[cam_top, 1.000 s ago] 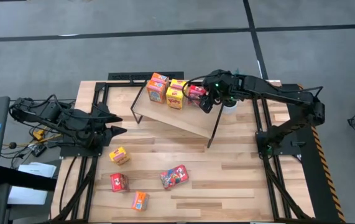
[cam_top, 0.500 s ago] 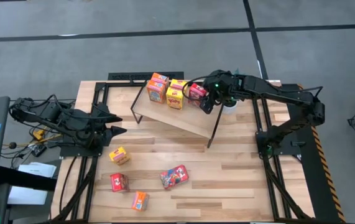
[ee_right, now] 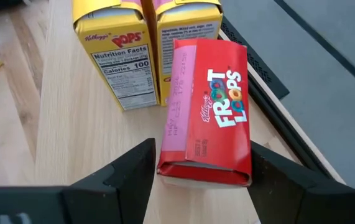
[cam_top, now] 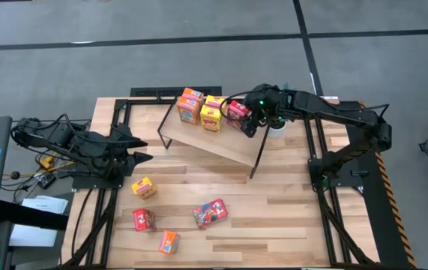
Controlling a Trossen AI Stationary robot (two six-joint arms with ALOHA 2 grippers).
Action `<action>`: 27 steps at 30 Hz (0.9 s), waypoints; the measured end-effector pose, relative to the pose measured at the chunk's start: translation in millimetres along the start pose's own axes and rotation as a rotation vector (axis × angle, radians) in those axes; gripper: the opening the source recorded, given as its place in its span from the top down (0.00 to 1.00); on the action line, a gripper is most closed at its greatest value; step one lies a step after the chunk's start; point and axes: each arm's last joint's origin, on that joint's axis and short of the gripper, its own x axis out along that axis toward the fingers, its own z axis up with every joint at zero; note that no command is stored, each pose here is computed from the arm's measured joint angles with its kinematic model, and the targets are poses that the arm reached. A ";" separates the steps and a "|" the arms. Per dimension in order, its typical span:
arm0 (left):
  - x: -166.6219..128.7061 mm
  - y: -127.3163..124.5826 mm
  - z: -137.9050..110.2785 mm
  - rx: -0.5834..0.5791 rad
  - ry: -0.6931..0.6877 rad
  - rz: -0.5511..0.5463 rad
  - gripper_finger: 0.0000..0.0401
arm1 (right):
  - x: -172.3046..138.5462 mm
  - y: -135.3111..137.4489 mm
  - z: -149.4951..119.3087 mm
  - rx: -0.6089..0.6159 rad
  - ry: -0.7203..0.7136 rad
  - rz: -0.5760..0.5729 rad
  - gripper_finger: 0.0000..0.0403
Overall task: Stack cereal on shelf
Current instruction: Put the middle red cereal box on the shelf
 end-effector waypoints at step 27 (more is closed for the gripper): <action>-0.1 0.6 -0.3 0.004 -0.001 0.009 0.25 | -64.2 5.8 5.3 -0.117 0.052 -0.036 0.57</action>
